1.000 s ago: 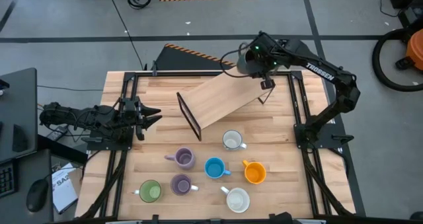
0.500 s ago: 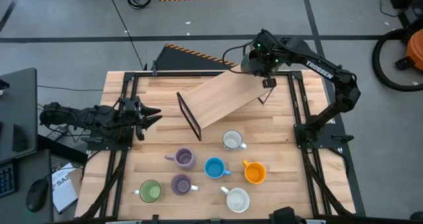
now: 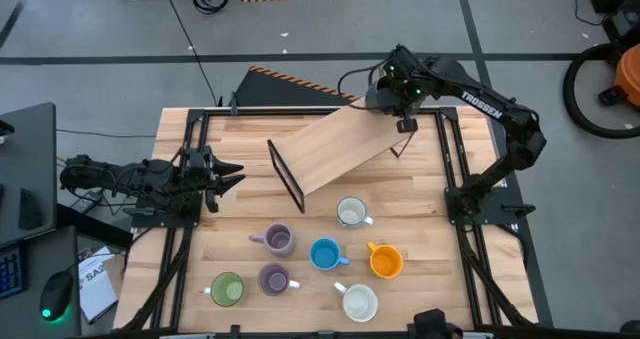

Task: Place coffee mugs
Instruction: Put the dark blue cup on the shelf

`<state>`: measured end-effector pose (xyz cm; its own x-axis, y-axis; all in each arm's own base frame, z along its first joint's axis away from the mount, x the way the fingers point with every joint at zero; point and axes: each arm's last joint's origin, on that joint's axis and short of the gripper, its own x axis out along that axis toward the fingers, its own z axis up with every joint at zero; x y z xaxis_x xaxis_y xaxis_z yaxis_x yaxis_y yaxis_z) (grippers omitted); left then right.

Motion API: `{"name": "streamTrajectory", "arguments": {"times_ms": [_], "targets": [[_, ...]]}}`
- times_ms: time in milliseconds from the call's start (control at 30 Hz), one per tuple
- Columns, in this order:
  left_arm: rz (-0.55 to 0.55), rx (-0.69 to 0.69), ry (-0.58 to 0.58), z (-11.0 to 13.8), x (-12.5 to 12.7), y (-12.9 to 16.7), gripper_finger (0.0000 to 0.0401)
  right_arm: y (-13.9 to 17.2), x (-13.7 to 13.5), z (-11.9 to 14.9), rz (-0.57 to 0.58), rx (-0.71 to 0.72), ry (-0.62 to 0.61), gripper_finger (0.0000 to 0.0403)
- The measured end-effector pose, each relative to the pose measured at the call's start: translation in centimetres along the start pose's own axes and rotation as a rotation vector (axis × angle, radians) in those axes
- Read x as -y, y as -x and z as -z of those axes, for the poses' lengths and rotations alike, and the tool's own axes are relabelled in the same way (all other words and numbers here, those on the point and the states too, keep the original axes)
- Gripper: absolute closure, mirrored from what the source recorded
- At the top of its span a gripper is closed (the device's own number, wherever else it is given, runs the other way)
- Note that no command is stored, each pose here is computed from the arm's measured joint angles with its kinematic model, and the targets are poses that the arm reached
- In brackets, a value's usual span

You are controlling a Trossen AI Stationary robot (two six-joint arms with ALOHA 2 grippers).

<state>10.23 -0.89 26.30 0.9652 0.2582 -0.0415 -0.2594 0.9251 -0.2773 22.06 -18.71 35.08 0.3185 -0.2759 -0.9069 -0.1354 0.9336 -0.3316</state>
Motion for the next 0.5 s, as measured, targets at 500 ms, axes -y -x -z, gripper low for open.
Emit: {"name": "streamTrajectory", "arguments": {"times_ms": [500], "targets": [[0.0, 0.0, 0.001, 0.0, 0.0, 0.0, 0.0259, -0.3, 0.02, 0.09, 0.022, -0.022, 0.04, 0.0347]]}}
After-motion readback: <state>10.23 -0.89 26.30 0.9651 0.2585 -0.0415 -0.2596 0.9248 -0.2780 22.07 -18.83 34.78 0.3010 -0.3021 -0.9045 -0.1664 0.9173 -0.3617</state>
